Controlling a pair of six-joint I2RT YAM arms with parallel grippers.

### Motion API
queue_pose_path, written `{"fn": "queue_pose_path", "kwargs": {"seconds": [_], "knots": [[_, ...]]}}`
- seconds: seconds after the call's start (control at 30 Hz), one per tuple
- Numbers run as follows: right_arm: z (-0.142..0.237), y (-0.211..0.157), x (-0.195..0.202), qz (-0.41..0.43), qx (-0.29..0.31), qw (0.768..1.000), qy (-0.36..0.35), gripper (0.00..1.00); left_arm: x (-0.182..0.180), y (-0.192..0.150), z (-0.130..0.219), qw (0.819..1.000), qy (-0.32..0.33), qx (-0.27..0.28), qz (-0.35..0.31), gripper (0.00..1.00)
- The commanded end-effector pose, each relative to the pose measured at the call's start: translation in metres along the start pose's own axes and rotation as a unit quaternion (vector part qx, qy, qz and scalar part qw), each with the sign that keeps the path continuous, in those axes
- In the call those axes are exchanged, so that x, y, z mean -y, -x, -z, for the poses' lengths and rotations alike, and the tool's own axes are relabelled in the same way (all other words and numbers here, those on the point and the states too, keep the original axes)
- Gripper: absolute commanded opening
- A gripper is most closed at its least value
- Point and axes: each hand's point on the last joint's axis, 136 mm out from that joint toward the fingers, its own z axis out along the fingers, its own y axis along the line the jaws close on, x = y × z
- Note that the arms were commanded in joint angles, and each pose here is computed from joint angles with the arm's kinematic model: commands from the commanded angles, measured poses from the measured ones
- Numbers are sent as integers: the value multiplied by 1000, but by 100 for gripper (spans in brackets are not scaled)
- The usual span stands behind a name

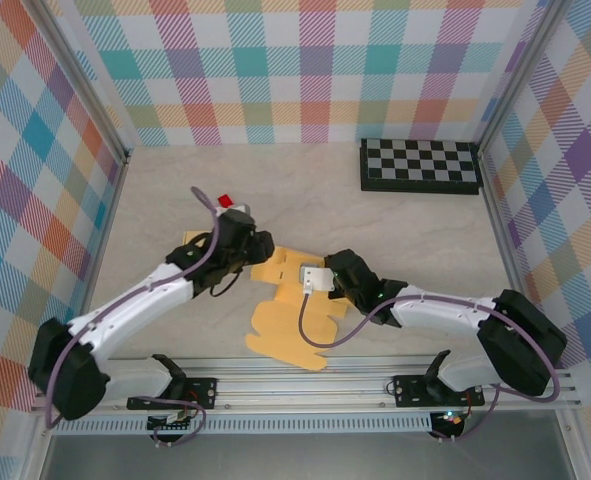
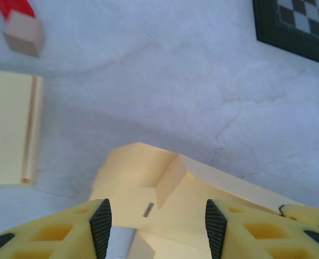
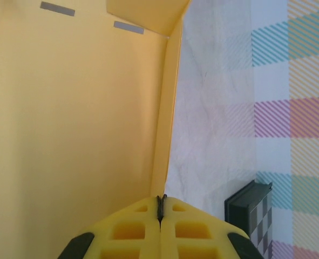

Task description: Fold the paper box

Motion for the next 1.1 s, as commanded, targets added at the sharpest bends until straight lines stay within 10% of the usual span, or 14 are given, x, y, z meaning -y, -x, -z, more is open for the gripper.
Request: {"fn": "queue_pose_path", "kwargs": {"seconds": [0.0, 0.4, 0.87, 1.07], "knots": [[0, 15, 17, 45, 30, 999, -7, 0, -31, -6, 12, 999, 16, -14, -23, 56], [19, 36, 21, 195, 149, 968, -52, 0, -89, -28, -11, 995, 79, -22, -55, 46], [44, 39, 12, 230, 186, 954, -55, 0, -55, -75, 9, 976, -124, 141, -107, 50], [48, 42, 14, 220, 195, 954, -53, 0, -42, -89, -1, 975, -143, 107, -131, 51]]}}
